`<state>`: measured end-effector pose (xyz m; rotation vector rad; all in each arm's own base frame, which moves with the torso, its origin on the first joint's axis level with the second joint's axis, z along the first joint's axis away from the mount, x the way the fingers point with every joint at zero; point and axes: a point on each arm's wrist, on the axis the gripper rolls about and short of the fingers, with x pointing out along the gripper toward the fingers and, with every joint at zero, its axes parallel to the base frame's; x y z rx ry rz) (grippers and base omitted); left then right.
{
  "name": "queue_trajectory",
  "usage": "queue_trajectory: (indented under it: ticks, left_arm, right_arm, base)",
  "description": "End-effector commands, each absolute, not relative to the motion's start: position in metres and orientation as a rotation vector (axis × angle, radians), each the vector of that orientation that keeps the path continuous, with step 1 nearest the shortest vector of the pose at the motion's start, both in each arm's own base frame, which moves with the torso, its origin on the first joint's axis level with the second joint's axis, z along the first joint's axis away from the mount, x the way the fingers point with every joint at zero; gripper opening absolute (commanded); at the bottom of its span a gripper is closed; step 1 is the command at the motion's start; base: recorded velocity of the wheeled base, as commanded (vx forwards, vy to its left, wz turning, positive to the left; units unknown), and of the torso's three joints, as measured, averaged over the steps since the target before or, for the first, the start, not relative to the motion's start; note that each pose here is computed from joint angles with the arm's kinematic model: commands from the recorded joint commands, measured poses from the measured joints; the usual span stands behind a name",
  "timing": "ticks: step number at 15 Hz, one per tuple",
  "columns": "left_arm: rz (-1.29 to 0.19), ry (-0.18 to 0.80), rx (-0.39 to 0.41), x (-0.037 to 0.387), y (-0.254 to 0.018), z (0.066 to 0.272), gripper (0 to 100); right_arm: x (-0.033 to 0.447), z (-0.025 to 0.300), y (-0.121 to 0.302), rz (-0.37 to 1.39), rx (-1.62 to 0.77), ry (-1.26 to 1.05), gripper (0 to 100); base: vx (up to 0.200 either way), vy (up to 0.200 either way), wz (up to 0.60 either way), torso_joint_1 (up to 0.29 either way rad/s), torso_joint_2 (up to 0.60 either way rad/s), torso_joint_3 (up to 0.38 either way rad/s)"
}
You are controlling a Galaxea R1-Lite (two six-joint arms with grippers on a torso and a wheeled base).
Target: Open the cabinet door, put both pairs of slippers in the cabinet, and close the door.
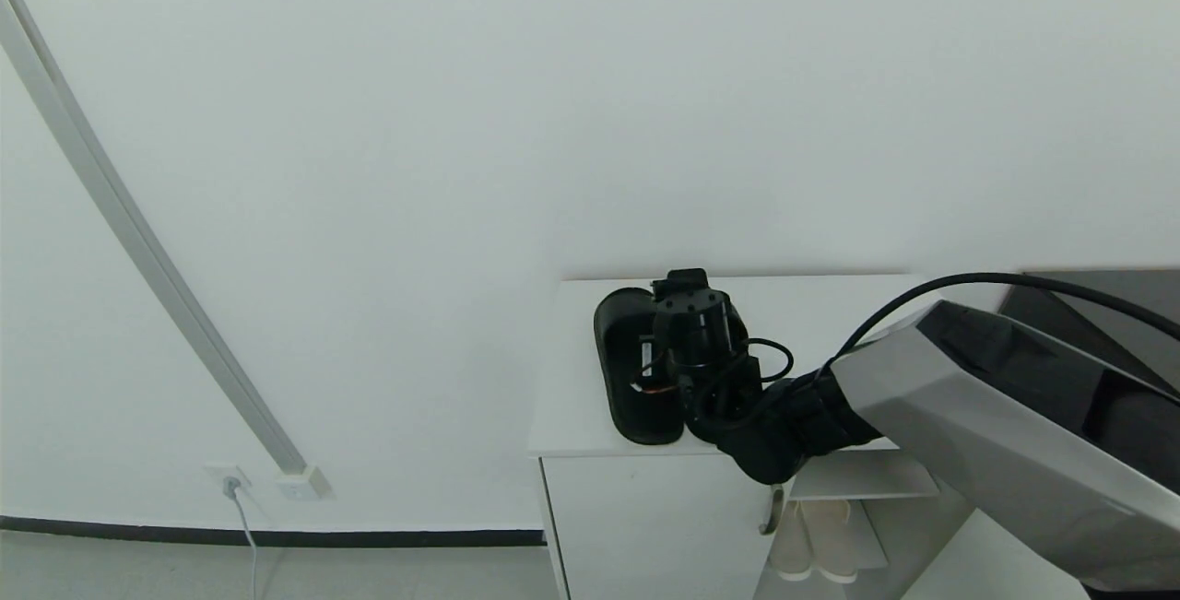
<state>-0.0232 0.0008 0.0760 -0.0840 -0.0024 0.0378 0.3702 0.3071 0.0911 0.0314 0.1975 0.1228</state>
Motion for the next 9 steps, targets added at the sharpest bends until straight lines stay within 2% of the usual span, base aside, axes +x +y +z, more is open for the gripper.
queue_trajectory:
  ticks: [1, 4, 7, 9]
  left_arm:
    - [0.037, -0.002, -0.084, -0.023, 0.001, 0.076, 0]
    - [0.038, -0.002, -0.084, -0.023, 0.001, 0.076, 0]
    - [0.038, -0.002, -0.084, -0.023, 0.001, 0.076, 0]
    - [0.038, 0.000, -0.084, -0.023, 0.001, 0.076, 0]
  right_arm:
    - [0.370, 0.091, 0.307, 0.124, 0.032, 0.197, 0]
    - [0.360, 0.116, 0.301, 0.144, 0.046, 0.170, 0]
    - [0.317, 0.165, 0.268, 0.309, 0.047, 0.142, 0]
    - [0.288, 0.182, 0.243, 0.394, 0.055, 0.122, 0]
  base:
    - [0.000, 0.000, 0.00, 0.000, 0.00, 0.000]
    - [0.000, 0.000, 0.00, 0.000, 0.00, 0.000]
    - [0.000, 0.000, 0.00, 0.000, 0.00, 0.000]
    - [0.000, 0.000, 0.00, 0.000, 0.00, 0.000]
